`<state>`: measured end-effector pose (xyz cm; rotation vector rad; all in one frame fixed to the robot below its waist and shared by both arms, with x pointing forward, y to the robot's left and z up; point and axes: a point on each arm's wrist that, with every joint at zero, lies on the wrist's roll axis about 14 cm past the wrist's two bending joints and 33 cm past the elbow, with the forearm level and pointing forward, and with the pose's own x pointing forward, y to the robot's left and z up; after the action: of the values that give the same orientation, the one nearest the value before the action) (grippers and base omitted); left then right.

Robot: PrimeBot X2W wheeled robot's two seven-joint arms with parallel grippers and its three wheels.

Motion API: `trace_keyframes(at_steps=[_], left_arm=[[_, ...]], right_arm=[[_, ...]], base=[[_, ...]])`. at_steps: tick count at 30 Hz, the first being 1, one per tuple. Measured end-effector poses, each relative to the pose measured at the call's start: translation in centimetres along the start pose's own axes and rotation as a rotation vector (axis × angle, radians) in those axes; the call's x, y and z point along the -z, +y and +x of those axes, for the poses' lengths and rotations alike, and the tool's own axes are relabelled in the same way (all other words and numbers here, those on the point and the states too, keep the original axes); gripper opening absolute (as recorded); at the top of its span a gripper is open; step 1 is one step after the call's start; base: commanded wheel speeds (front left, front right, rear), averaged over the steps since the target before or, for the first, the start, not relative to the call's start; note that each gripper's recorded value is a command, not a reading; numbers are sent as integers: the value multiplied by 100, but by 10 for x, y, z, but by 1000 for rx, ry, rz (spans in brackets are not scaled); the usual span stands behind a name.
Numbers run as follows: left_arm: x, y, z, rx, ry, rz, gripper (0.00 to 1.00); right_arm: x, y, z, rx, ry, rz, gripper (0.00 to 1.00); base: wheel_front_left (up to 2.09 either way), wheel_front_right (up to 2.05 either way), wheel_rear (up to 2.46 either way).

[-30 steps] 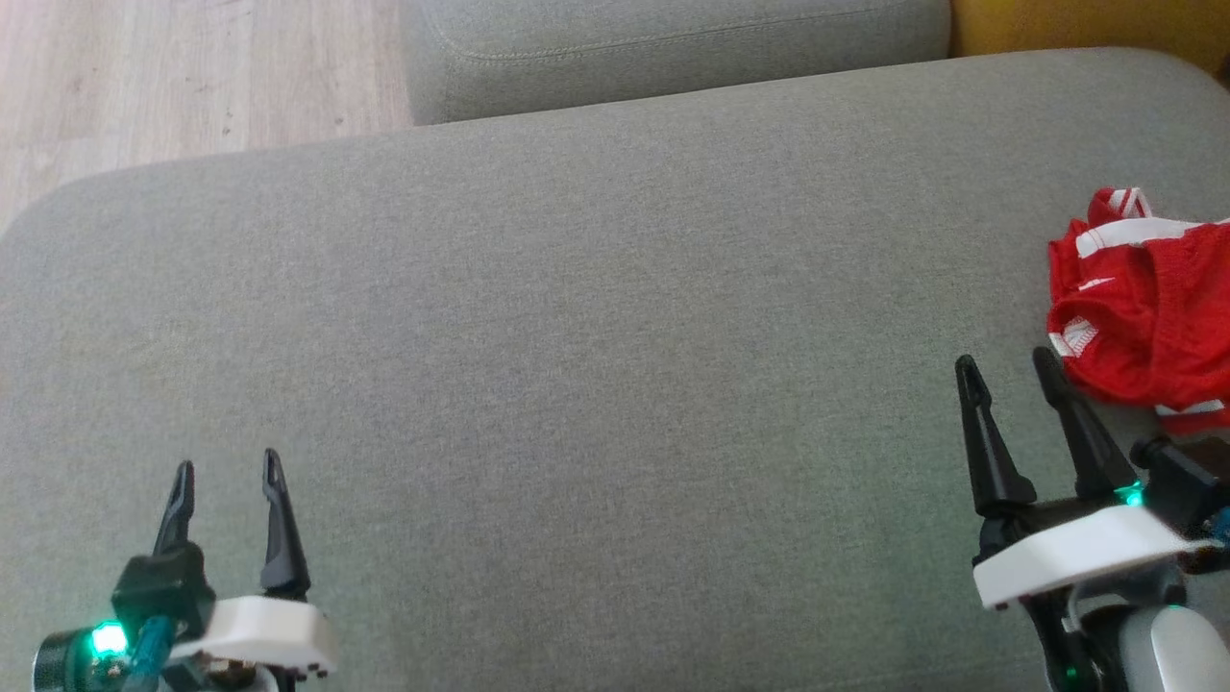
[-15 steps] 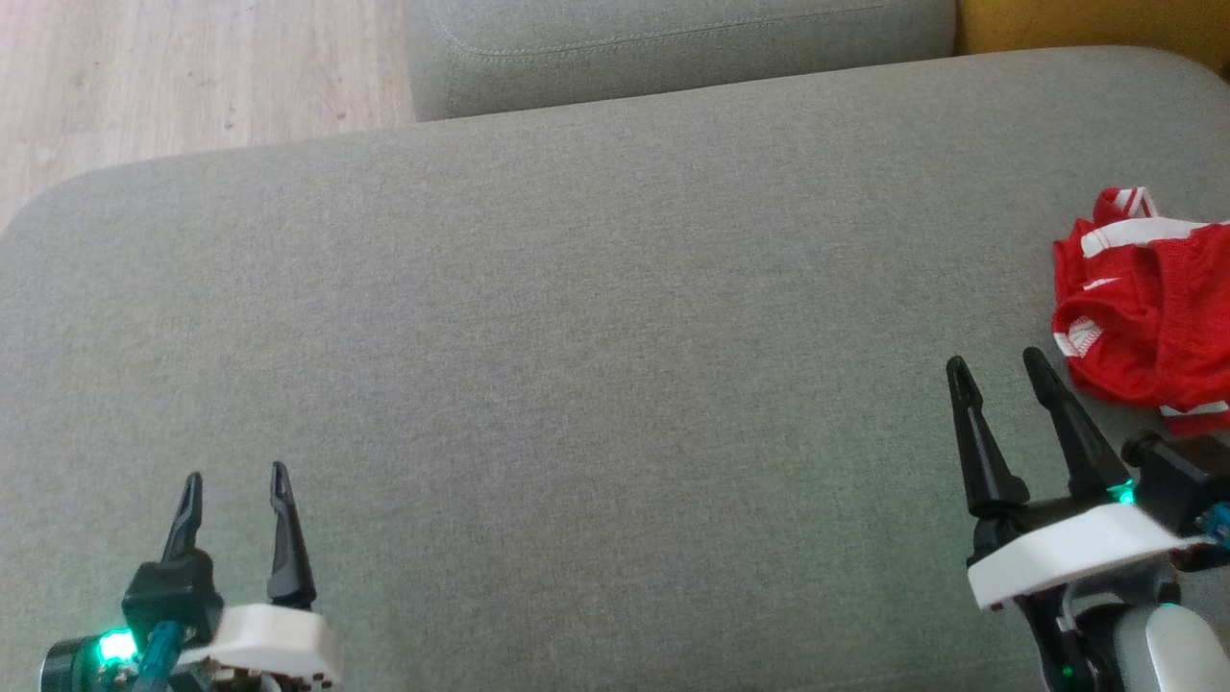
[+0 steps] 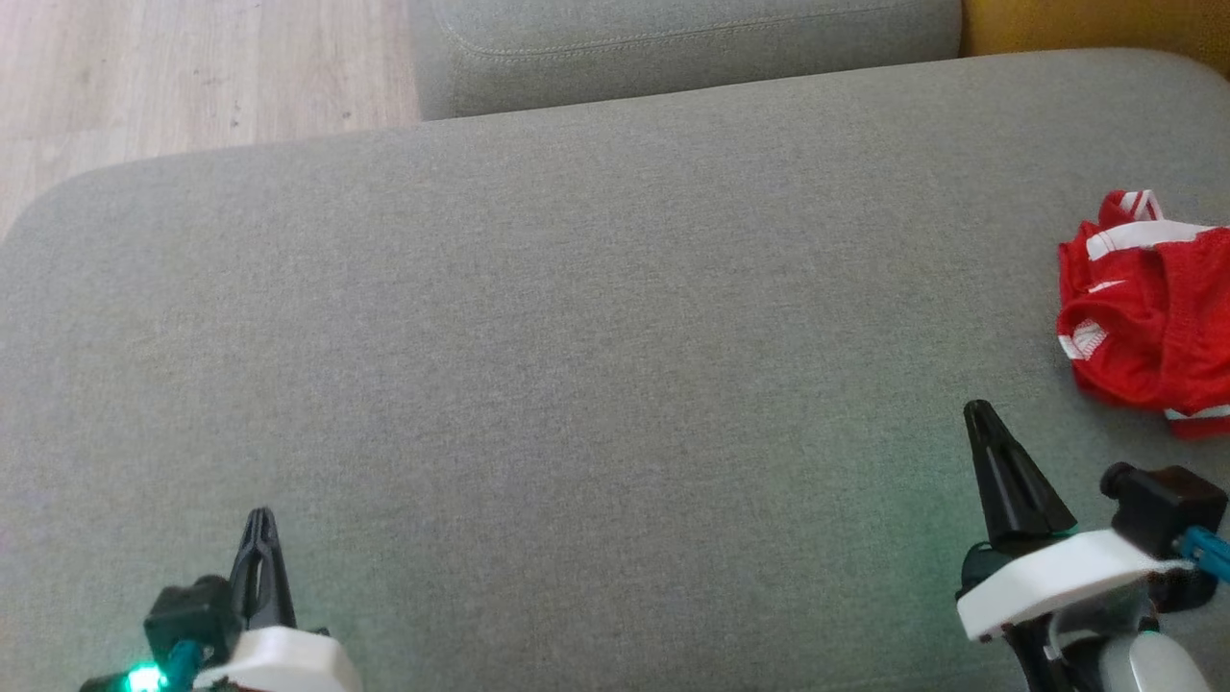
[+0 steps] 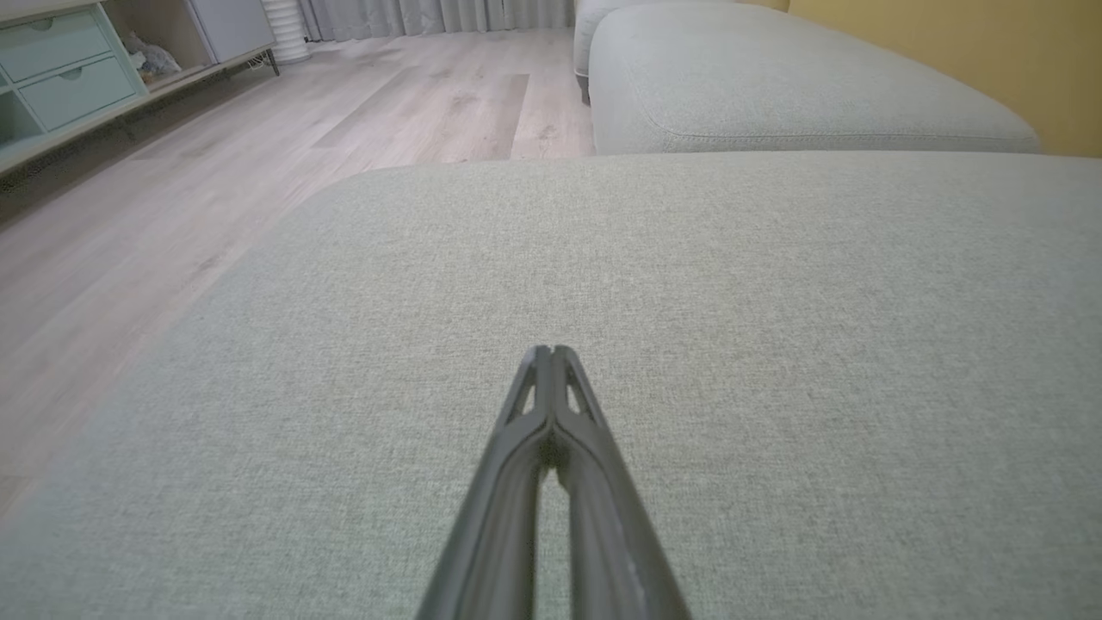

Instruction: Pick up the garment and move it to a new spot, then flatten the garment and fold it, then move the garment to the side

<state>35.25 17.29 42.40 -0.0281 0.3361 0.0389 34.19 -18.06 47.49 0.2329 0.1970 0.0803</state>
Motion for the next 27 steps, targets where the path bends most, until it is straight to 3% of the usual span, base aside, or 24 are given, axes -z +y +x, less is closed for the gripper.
trace_keyframes(at_steps=[27], left_arm=[[11, 1, 0, 15, 94, -321, 0]], right_arm=[[3, -2, 3, -5, -13, 297, 0]], base=[[0, 0, 0]])
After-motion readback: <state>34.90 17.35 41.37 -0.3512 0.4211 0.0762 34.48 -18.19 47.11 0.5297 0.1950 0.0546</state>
